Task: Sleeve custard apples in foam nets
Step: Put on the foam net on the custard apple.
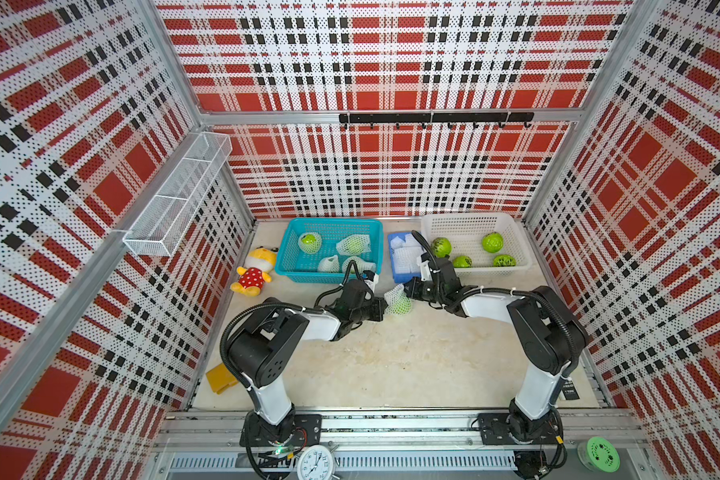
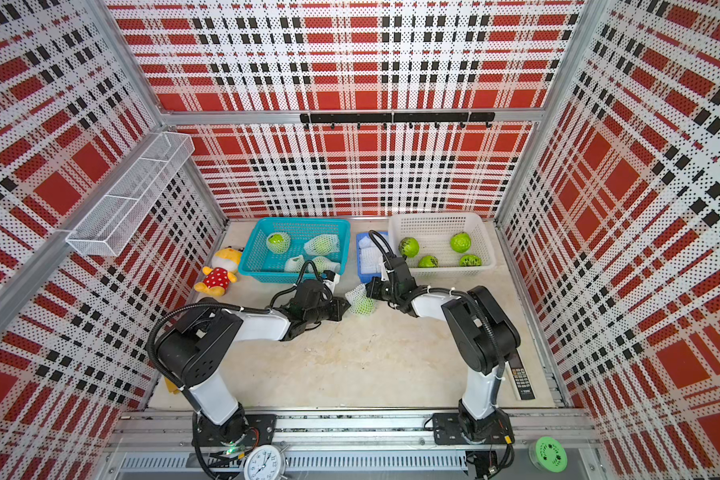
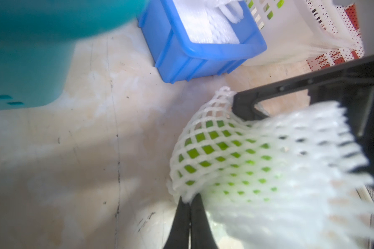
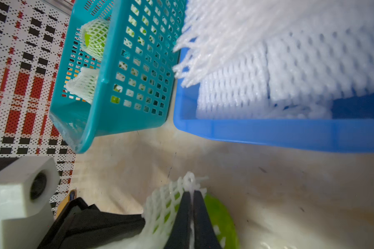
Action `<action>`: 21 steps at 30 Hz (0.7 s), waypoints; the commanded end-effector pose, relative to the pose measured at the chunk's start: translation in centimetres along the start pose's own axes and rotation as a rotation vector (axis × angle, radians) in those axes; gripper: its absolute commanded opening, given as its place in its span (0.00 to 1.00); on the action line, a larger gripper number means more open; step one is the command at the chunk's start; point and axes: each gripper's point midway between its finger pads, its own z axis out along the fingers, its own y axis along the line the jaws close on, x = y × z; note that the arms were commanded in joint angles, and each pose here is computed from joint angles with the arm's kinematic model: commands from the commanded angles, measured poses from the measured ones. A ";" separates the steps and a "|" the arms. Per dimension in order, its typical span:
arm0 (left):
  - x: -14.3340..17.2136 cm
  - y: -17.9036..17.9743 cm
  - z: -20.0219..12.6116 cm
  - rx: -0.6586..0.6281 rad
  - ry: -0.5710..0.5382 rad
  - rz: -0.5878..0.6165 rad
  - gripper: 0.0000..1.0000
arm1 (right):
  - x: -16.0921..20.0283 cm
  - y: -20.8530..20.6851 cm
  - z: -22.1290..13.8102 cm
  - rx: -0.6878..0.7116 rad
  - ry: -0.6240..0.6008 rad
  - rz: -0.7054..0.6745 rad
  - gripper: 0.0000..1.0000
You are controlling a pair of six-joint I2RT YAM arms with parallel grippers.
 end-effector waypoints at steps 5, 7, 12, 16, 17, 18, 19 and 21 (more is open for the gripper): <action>-0.9 -0.1 0.5 -0.010 -0.009 0.006 0.00 | 1.8 -4.1 0.7 0.159 0.032 -0.004 0.01; -0.9 -0.1 0.6 -0.010 -0.008 0.007 0.00 | 2.1 -4.7 0.8 0.167 0.035 0.005 0.01; -0.7 0.1 0.7 -0.017 -0.001 0.005 0.00 | 2.3 -5.3 0.8 0.169 0.031 0.014 0.00; -0.4 0.1 0.5 -0.018 0.002 0.003 0.00 | 2.5 -5.3 0.6 0.167 0.030 0.011 0.00; -0.3 0.0 0.4 -0.019 0.003 0.004 0.00 | 2.6 -5.4 0.5 0.169 0.031 0.014 0.00; -0.2 0.0 0.4 -0.016 0.006 0.005 0.00 | 2.7 -5.4 0.4 0.167 0.030 0.013 0.00; 0.0 0.0 0.5 -0.016 0.011 0.003 0.00 | 2.9 -5.5 0.4 0.171 0.032 0.015 0.00; 0.2 -0.1 0.5 -0.016 0.015 0.004 0.00 | 3.0 -5.6 0.3 0.170 0.030 0.016 0.00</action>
